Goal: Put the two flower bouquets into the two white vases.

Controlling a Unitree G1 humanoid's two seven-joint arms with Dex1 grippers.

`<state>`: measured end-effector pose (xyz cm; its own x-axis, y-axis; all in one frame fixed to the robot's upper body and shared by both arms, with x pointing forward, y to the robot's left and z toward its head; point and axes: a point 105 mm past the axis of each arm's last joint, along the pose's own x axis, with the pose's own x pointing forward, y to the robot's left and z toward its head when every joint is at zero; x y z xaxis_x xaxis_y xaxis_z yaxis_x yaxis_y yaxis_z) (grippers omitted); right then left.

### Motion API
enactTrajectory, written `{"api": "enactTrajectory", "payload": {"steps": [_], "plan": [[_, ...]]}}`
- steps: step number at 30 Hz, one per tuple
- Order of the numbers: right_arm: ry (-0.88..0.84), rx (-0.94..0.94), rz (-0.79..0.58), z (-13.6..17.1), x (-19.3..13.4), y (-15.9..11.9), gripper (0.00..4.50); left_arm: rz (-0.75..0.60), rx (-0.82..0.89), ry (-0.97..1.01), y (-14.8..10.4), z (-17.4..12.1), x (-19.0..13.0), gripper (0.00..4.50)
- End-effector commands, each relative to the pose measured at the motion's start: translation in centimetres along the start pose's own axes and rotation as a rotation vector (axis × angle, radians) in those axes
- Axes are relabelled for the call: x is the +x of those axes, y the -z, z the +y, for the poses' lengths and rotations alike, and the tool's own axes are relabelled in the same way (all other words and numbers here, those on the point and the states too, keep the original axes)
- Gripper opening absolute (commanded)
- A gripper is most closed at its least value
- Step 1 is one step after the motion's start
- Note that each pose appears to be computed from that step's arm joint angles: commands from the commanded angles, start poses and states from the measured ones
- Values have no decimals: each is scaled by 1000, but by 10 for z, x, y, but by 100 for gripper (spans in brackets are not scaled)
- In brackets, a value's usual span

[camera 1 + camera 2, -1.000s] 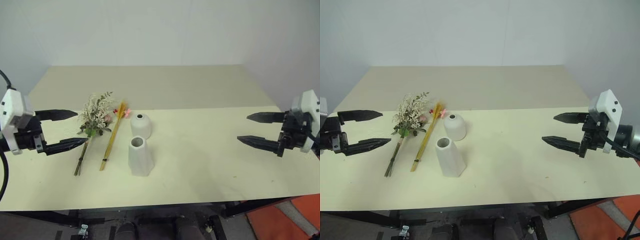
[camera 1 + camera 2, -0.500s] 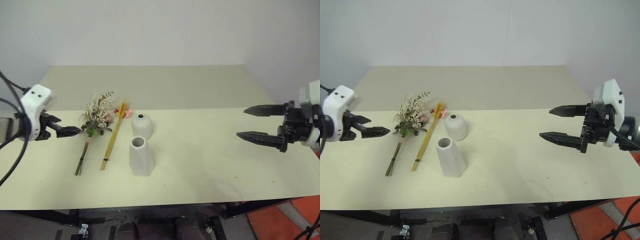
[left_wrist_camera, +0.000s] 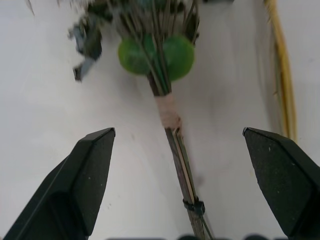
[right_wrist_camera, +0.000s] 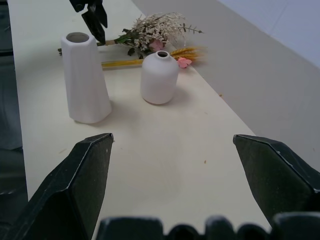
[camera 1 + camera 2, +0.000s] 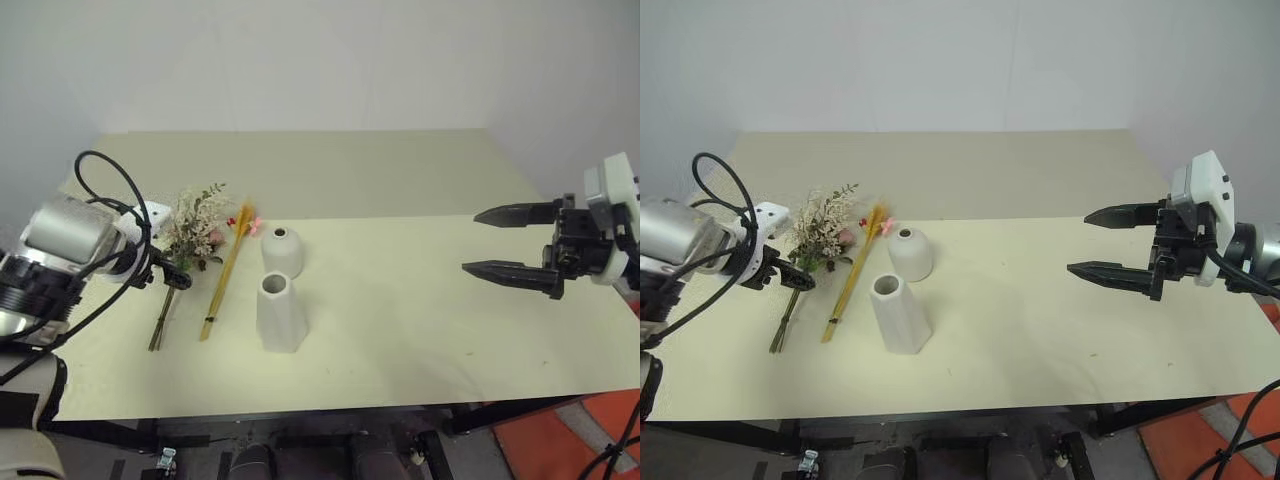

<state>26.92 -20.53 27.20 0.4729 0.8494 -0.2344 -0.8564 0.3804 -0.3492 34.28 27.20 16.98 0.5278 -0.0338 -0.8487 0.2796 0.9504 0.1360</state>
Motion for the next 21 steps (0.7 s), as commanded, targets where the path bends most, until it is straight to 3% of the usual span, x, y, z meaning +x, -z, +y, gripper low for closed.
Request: {"api": "enactTrajectory", "payload": {"steps": [1, 4, 7, 18, 21], "plan": [[15, -60, -33, 1, -6, -16, 450, 19, 1, -45, 1, 3, 8, 446], [17, -63, -33, 0, -8, -19, 450, 20, -13, -24, 0, -1, 18, 446], [19, -63, -34, 1, -7, -19, 450, -17, -20, -73, -8, 4, 33, 385], [37, -49, -31, 8, -11, -16, 450, -104, -59, -168, -29, 18, 31, 24], [37, -46, -25, 10, -12, -14, 450, -150, -100, -203, -33, 28, 21, 11]]}}
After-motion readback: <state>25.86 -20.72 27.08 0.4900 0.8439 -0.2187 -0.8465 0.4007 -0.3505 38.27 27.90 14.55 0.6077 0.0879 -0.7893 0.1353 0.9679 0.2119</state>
